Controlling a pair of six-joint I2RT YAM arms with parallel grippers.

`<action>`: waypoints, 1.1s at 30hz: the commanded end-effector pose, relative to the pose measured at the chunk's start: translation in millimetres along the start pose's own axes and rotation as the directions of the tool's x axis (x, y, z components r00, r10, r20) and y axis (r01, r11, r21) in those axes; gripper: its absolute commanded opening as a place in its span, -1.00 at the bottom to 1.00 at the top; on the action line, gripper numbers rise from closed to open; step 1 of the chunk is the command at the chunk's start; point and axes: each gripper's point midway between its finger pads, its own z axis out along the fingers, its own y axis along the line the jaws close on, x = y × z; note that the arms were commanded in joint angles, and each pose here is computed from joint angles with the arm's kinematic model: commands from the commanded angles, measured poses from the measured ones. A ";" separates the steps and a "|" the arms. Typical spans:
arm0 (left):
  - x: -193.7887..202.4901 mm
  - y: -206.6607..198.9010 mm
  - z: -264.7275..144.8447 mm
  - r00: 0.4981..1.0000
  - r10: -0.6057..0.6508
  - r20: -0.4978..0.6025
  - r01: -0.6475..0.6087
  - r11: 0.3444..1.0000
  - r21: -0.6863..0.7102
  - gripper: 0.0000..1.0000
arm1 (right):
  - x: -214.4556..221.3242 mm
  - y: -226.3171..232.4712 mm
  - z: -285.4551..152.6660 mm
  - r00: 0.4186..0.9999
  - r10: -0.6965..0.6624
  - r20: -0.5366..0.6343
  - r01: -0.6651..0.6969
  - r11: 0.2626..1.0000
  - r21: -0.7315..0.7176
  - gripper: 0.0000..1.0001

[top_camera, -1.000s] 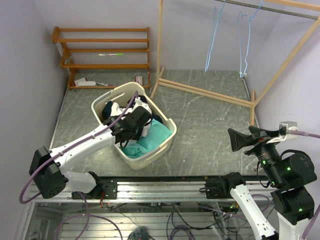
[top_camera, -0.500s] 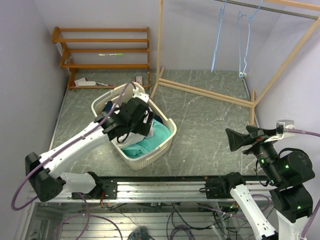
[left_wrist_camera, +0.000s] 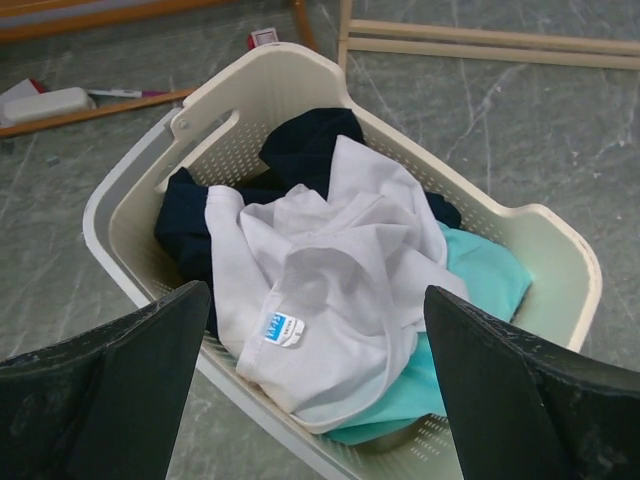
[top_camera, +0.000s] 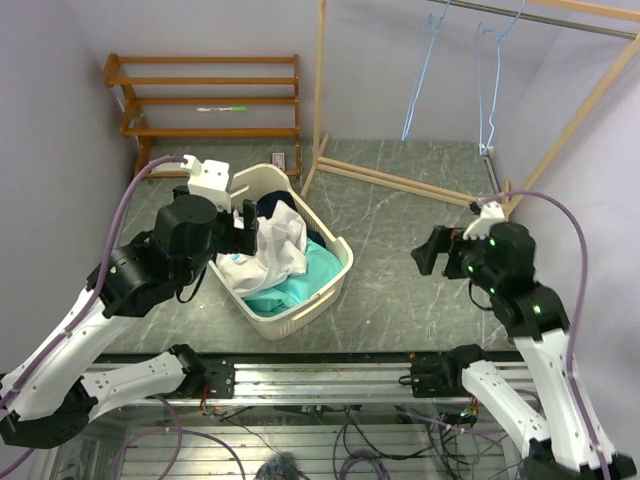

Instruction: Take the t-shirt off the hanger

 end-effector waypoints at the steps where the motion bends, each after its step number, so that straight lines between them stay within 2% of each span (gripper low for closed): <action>1: 18.1 3.7 26.4 0.994 0.064 -0.085 -0.070 0.995 -0.067 0.99 | -4.7 -6.9 22.3 0.998 0.031 -0.050 -0.028 0.998 0.053 1.00; 5: 20.5 10.6 61.1 0.987 -0.010 -0.163 0.006 1.000 -0.026 0.99 | -20.2 -23.9 32.6 0.996 0.064 -0.056 -0.053 0.982 0.180 1.00; 8: 21.4 47.1 81.2 0.970 -0.146 -0.196 0.143 0.989 -0.030 0.99 | -19.1 -29.6 38.9 0.992 0.093 -0.089 -0.071 0.971 0.226 1.00; 12: 18.4 103.7 63.5 0.962 -0.251 -0.107 0.225 0.952 -0.205 0.96 | -13.2 -27.6 41.5 0.989 0.100 -0.108 -0.076 0.974 0.213 1.00; 15: 9.5 118.8 25.6 0.970 -0.242 0.024 0.239 0.933 -0.268 0.96 | -12.0 -24.4 35.9 0.993 0.086 -0.081 -0.070 0.981 0.183 1.00; 19: 10.0 117.3 -15.7 0.963 -0.185 0.193 0.229 0.945 -0.235 0.99 | -3.7 -22.3 30.7 0.997 0.073 -0.038 -0.067 0.987 0.144 1.00; 24: 39.6 116.5 -18.9 0.967 -0.200 0.158 0.234 0.941 -0.242 0.98 | -1.0 -25.9 25.9 0.997 0.082 0.000 -0.081 0.985 0.155 1.00; 29: 46.9 114.5 -14.0 0.962 -0.228 0.152 0.259 0.937 -0.235 0.98 | 3.8 -31.6 28.7 0.996 0.093 -0.011 -0.089 0.979 0.185 1.00; 33: 59.2 119.1 -11.7 0.949 -0.244 0.197 0.290 0.922 -0.256 0.98 | 6.9 -34.1 32.0 0.995 0.096 -0.019 -0.091 0.976 0.197 1.00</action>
